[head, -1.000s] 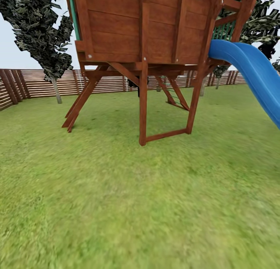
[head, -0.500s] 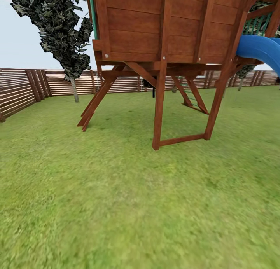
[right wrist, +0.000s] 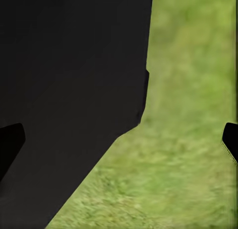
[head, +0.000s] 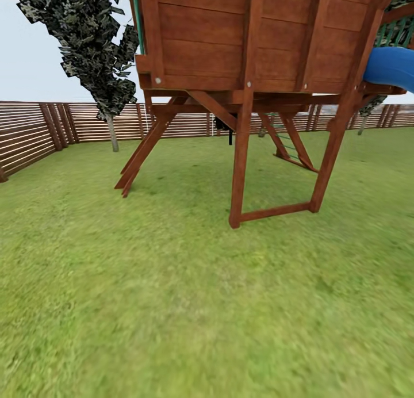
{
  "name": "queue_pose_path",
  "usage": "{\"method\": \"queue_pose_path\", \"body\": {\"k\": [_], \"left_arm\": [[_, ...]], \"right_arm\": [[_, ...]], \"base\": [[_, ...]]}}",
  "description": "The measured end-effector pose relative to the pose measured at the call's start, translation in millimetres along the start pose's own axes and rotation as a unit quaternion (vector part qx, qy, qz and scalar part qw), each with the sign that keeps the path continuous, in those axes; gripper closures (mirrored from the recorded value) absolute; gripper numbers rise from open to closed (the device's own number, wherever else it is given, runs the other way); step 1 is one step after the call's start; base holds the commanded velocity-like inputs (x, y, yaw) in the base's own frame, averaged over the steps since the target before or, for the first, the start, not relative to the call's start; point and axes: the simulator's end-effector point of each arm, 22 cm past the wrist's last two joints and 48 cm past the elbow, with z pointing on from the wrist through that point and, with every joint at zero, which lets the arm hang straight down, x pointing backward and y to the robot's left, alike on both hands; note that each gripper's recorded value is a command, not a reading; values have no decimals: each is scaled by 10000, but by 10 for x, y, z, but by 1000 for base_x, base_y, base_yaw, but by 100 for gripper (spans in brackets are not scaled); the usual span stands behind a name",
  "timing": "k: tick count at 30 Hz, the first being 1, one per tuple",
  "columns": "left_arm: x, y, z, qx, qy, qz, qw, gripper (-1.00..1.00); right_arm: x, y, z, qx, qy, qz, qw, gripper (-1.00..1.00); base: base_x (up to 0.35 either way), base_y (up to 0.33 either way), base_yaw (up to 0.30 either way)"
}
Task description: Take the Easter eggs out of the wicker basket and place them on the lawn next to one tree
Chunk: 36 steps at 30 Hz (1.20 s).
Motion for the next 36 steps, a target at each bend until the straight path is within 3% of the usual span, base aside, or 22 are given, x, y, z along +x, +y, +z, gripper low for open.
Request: {"method": "queue_pose_path", "body": {"k": [9, 36], "left_arm": [[1, 0, 0, 0, 0, 0, 10000, -100], [1, 0, 0, 0, 0, 0, 10000, -100]], "right_arm": [[-3, -2, 0, 4, -2, -2, 10000, -100], [-4, -5, 0, 11, -2, -3, 10000, -100]], "base": [[334, 0, 73], [334, 0, 262]]}}
